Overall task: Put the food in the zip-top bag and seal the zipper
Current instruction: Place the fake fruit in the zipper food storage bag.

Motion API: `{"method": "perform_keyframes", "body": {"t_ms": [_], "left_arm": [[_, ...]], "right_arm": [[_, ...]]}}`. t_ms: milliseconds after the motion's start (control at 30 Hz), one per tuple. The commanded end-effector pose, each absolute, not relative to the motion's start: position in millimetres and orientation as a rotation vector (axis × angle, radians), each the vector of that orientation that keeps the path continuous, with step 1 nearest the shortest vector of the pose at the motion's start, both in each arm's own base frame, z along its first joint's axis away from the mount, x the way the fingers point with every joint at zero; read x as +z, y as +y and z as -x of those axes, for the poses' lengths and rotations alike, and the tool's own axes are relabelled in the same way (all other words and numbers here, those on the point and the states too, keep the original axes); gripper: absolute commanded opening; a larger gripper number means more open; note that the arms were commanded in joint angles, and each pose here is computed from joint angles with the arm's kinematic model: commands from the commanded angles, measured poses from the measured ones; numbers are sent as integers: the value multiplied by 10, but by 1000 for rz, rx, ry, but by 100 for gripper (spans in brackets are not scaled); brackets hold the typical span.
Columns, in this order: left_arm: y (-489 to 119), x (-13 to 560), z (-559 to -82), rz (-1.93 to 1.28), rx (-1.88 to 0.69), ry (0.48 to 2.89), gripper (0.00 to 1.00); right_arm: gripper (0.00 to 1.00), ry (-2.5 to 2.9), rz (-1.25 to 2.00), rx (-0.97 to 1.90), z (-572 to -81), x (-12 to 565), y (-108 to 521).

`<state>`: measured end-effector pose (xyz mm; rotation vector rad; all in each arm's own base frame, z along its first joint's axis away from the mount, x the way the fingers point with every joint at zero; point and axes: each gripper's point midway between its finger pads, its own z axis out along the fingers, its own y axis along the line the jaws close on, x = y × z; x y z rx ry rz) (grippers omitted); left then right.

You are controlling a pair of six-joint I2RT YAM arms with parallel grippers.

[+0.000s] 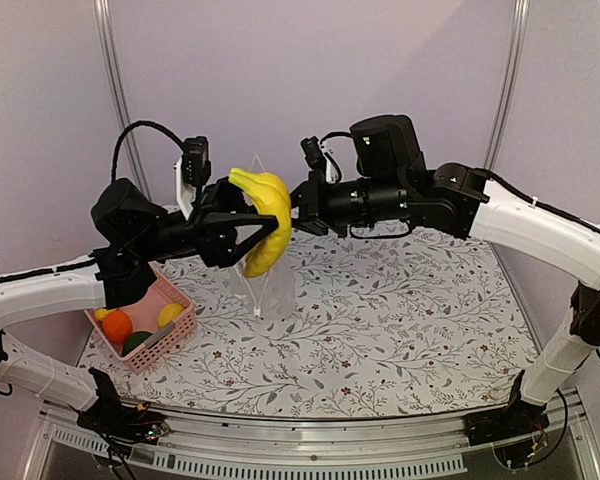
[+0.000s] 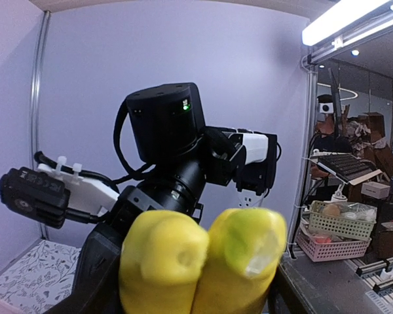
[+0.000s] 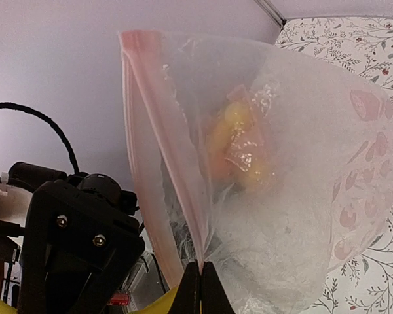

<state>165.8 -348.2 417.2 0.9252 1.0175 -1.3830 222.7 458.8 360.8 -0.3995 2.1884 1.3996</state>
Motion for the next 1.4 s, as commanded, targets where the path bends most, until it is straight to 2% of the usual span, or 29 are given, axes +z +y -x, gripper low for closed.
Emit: {"method": "perform_keyframes", "body": {"t_ms": [0, 333, 867, 1367], "left_arm": [[-3426, 4099, -1665, -942, -1353, 1040, 56], [-3367, 3847, -1837, -962, -1168, 1178, 56], [-3212, 3708, -2109, -828, -1093, 1320, 57], [-3213, 3545, -2368, -861, -972, 1529, 60]], "right_arm": [[0, 2144, 401, 1449, -2200, 3771, 4522], [0, 2145, 369, 1415, -2222, 3776, 4372], [0, 2175, 355, 1299, -2244, 3648, 4183], [0, 2164, 356, 1262, -2310, 3630, 4200]]}}
